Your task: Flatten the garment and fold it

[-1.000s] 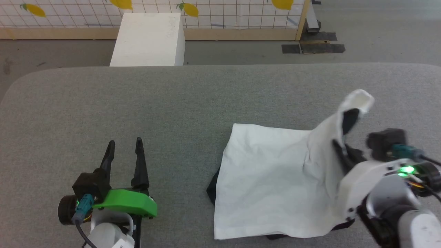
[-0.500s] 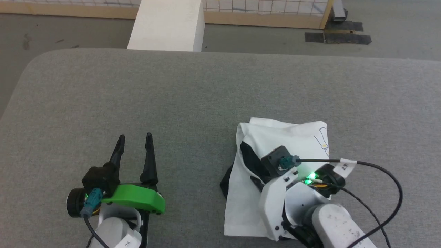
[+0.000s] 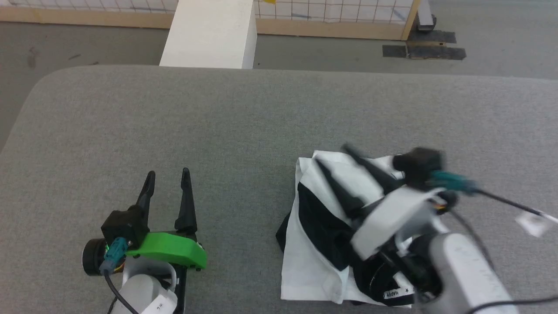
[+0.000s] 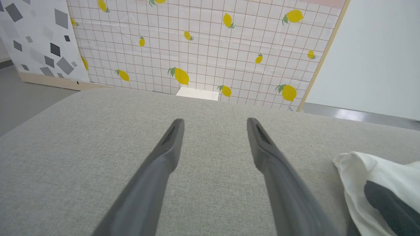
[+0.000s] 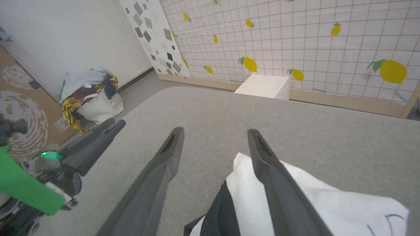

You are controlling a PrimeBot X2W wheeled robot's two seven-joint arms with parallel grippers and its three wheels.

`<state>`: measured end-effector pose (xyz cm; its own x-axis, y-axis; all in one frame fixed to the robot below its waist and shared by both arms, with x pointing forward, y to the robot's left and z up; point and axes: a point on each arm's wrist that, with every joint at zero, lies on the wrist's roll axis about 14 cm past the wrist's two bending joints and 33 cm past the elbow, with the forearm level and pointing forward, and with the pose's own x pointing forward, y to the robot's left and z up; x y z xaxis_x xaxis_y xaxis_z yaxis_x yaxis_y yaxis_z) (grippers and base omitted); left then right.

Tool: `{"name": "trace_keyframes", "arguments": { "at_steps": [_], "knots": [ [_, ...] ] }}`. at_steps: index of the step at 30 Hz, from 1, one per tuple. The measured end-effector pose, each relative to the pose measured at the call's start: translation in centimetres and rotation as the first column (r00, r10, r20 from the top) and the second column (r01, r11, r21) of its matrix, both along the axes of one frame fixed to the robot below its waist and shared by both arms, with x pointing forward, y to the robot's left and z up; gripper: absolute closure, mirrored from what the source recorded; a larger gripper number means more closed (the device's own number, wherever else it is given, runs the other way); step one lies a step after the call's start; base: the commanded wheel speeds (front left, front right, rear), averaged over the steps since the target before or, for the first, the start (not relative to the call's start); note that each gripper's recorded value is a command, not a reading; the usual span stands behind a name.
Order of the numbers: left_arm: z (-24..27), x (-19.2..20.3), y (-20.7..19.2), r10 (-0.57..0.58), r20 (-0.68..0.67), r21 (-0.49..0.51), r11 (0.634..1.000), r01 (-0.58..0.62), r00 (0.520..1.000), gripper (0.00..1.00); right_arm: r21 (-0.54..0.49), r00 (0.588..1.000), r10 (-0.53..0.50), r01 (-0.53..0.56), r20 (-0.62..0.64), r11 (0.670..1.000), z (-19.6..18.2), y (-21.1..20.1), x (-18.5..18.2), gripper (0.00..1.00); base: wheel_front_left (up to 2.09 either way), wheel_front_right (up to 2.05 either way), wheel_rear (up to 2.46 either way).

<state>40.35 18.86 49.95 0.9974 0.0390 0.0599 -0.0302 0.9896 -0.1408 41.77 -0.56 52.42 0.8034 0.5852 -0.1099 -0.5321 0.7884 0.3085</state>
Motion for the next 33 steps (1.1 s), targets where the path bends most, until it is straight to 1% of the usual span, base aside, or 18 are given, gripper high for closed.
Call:
{"name": "trace_keyframes", "arguments": {
  "at_steps": [2,3,5,7,9,11,14,16,17,20,24,29,30,31,32,33],
  "knots": [
    [0.3,0.0,-0.2,-0.005,0.008,-0.001,1.000,0.005,1.000,0.00,0.073,0.989,-0.111,0.104,0.099,0.992,2.7,-2.9,1.0,0.00,0.00,0.00,0.00],
    [0.5,0.0,-0.3,-0.009,0.014,-0.002,1.000,0.009,1.000,0.00,0.103,0.975,-0.176,0.163,0.138,0.981,3.7,-4.8,1.2,0.00,0.00,0.00,0.00],
    [0.7,0.1,-0.6,-0.016,0.020,-0.003,1.000,0.016,1.000,0.00,0.142,0.944,-0.278,0.256,0.175,0.956,4.5,-8.0,1.2,0.00,0.00,0.00,0.00],
    [0.9,0.1,-0.9,-0.025,0.025,-0.004,1.000,0.025,0.999,0.00,0.168,0.901,-0.387,0.359,0.193,0.918,4.6,-11.6,0.8,0.00,0.00,0.00,0.00],
    [1.0,0.1,-1.1,-0.033,0.028,-0.005,0.999,0.033,0.999,0.00,0.168,0.865,-0.464,0.437,0.191,0.884,3.9,-14.4,0.3,0.00,0.00,0.00,0.00],
    [1.0,0.2,-1.4,-0.040,0.031,-0.006,0.999,0.040,0.999,0.00,0.138,0.845,-0.515,0.498,0.141,0.856,1.9,-16.5,-0.4,0.00,0.00,0.00,0.00],
    [1.0,0.3,-1.7,-0.048,0.032,-0.007,0.999,0.049,0.998,0.00,0.083,0.842,-0.538,0.533,0.049,0.842,-1.4,-17.5,-1.3,0.00,0.00,0.00,0.00],
    [1.0,0.3,-1.7,-0.051,0.030,-0.007,0.999,0.051,0.998,0.00,0.044,0.849,-0.528,0.529,-0.025,0.848,-3.7,-17.3,-1.8,0.00,0.00,0.00,0.00],
    [0.9,0.2,-1.7,-0.051,0.029,-0.007,0.999,0.052,0.998,0.00,0.022,0.855,-0.513,0.516,-0.070,0.856,-4.9,-16.8,-2.0,0.00,0.00,0.00,0.00],
    [0.8,0.1,-1.8,-0.057,0.025,-0.007,0.998,0.057,0.998,0.00,0.003,0.863,-0.458,0.470,-0.215,0.883,-8.0,-15.1,-2.8,0.00,0.00,0.00,0.00],
    [0.6,-0.1,-1.6,-0.053,0.018,-0.006,0.999,0.053,0.998,0.00,-0.018,0.846,-0.367,0.391,-0.388,0.920,-11.5,-12.5,-3.9,0.00,0.00,0.00,0.00],
    [0.4,-0.5,-1.2,-0.040,0.011,-0.005,0.999,0.040,0.999,0.00,-0.047,0.826,-0.297,0.314,-0.480,0.948,-13.3,-10.5,-3.8,0.00,0.00,0.00,0.00],
    [0.4,-0.6,-1.0,-0.036,0.010,-0.007,0.999,0.036,0.999,0.00,-0.053,0.822,-0.283,0.297,-0.495,0.954,-13.6,-10.2,-3.8,0.02,0.00,0.00,0.00],
    [0.4,-0.6,-0.9,-0.032,0.009,-0.008,0.999,0.032,0.999,0.00,-0.051,0.819,-0.268,0.282,-0.507,0.958,-13.7,-9.7,-3.7,0.33,0.00,0.00,0.00],
    [0.4,-0.7,-0.8,-0.029,0.009,-0.008,1.000,0.029,1.000,0.00,-0.055,0.817,-0.256,0.267,-0.517,0.962,-13.8,-9.4,-3.7,0.56,0.00,0.00,0.00],
    [0.4,-0.7,-0.8,-0.027,0.009,-0.008,1.000,0.028,1.000,0.00,-0.059,0.815,-0.246,0.253,-0.525,0.966,-13.9,-9.2,-3.6,0.69,0.00,0.00,0.00]
  ]
}}
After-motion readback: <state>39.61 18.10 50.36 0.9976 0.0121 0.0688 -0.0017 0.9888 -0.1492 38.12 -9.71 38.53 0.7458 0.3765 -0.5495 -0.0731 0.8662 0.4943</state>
